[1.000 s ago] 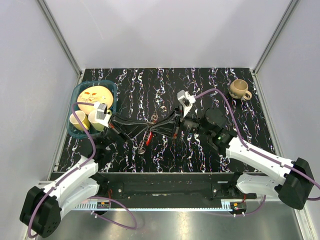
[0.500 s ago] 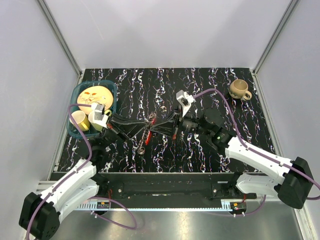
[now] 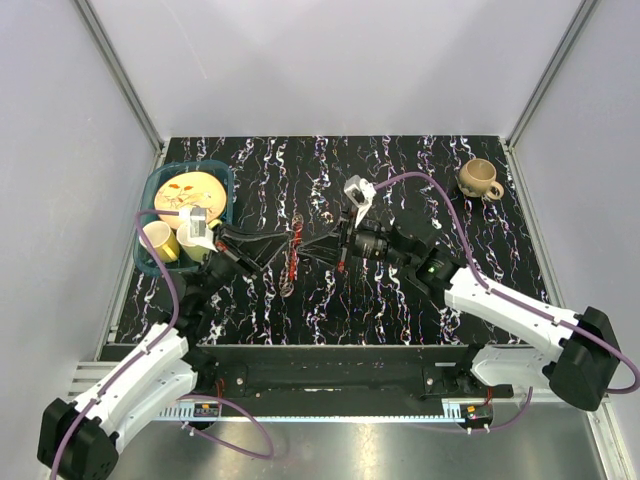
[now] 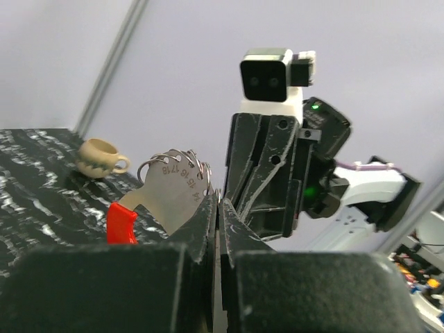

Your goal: Remove the keys from the keyring

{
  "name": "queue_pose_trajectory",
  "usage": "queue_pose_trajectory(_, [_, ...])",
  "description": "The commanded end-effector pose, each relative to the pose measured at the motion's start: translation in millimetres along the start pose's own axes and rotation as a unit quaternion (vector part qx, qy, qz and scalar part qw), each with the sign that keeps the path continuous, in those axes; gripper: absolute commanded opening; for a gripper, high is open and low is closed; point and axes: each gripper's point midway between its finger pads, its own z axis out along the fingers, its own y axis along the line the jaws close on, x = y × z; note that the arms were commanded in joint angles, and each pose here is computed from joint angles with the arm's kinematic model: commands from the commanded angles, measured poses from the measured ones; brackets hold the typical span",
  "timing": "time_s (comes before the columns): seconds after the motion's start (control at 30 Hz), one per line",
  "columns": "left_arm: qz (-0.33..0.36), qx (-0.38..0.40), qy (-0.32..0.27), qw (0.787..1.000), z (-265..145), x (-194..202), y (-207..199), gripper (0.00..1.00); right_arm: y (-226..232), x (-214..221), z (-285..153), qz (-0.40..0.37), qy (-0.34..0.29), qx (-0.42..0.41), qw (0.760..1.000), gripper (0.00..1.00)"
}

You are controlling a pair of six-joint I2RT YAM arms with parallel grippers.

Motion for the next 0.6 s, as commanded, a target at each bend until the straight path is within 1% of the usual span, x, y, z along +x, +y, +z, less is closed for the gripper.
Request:
queue_pose_trajectory(0.0, [0.065,-0.035,-0.023,0.997,5.3,-21.6,6.3,0.00,-11.3,-10.7,-6.1,-0.012,-0.014,0.053,0.998,0.00])
queue_pose_trajectory(0.03, [0.066,-0.060,-0.007,0.996,2.9,-15.8,16.1,0.00,-12.7,-8.3,-8.6,-0.010,-0.011,0.059,0.998,0.00])
queue_pose_trajectory(0.17, [0.100,-0.113,0.017,0.988,-1.5,-12.8,36.1,0.00,-24.9,-1.1,-22.6,0.000,0.002,0.110,0.994,0.00])
queue_pose_trajectory(0.2, [0.109,-0.140,0.027,0.984,-3.4,-12.0,46.2,0.00,-35.1,-0.8,-31.7,0.001,0.003,0.147,0.989,0.00])
queue_pose_trajectory(0.27, [0.120,-0.169,0.047,0.977,-5.0,-6.9,61.0,0.00,-48.4,-3.7,-42.9,-0.004,0.003,0.198,0.980,0.00])
queue_pose_trajectory(0.3, [0.128,-0.183,0.065,0.973,-6.6,-3.7,67.3,0.00,-64.6,3.1,-56.1,-0.005,0.019,0.246,0.969,0.00])
queue_pose_trajectory(0.37, [0.137,-0.192,0.082,0.968,-6.6,-1.3,72.0,0.00,-86.4,4.9,-69.1,-0.007,0.035,0.291,0.956,0.00])
queue_pose_trajectory(0.4, [0.141,-0.200,0.097,0.965,-6.5,0.6,75.5,0.00,-116.0,10.0,-86.0,0.017,0.049,0.331,0.942,0.00])
queue_pose_trajectory(0.43, [0.147,-0.203,0.103,0.963,-6.9,0.5,76.6,0.00,-129.9,10.4,-94.1,0.032,0.051,0.343,0.937,0.00])
queue_pose_trajectory(0.47, [0.150,-0.204,0.110,0.961,-6.8,1.0,76.7,0.00,-147.2,19.6,-101.6,0.060,0.057,0.359,0.930,0.00])
queue_pose_trajectory(0.5, [0.157,-0.208,0.120,0.958,-8.3,0.4,76.3,0.00,-171.7,13.8,-120.1,0.079,0.044,0.384,0.919,0.00])
queue_pose_trajectory(0.53, [0.162,-0.206,0.127,0.957,-9.3,1.5,75.3,0.00,-183.9,15.9,-127.7,0.089,0.043,0.396,0.913,0.00])
queue_pose_trajectory(0.57, [0.168,-0.211,0.133,0.954,-11.3,2.5,77.4,0.00,-203.6,25.9,-137.5,0.102,0.053,0.418,0.901,0.00])
